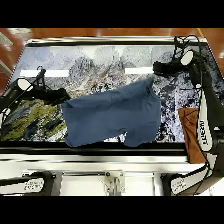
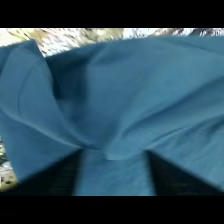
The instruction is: Fold the shirts.
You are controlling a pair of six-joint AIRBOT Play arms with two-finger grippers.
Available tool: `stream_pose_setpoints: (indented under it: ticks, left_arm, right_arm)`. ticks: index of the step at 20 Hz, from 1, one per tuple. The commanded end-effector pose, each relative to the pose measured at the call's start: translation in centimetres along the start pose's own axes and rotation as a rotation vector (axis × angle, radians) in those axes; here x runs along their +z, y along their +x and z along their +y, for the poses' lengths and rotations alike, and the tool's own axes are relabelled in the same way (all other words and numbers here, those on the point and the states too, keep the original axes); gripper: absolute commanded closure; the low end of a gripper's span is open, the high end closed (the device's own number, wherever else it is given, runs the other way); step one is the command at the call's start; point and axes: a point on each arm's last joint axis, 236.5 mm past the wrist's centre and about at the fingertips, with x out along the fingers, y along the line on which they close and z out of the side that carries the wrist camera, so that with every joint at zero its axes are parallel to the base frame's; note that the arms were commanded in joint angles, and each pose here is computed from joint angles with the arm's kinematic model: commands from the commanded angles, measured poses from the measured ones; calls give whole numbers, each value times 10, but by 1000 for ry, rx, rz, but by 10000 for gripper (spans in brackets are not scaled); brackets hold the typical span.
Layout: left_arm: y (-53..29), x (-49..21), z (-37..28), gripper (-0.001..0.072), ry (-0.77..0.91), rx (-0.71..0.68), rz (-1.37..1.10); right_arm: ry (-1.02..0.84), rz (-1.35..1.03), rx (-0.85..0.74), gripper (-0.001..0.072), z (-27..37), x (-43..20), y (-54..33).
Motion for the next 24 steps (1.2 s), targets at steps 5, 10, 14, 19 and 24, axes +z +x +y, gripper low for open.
stream_pose_setpoints:
  ticks: [5,10,14,19,24]
  left_arm:
    - [-64,-69,48,56,-14,0,319]
    - [-37,-179,76,52,-235,-1,356]
    - [-5,-246,73,51,-353,-76,411]
    - [11,-229,76,53,-425,-84,293]
    - [25,-211,64,129,-432,-75,205]
  right_arm:
    - [-139,358,-390,30,-142,-65,-100]
    - [249,524,7,124,-137,-139,-111]
    - [323,612,136,124,-112,-170,-99]
    - [268,588,133,124,-94,-166,-80]
    - [250,550,122,124,-91,-159,-71]
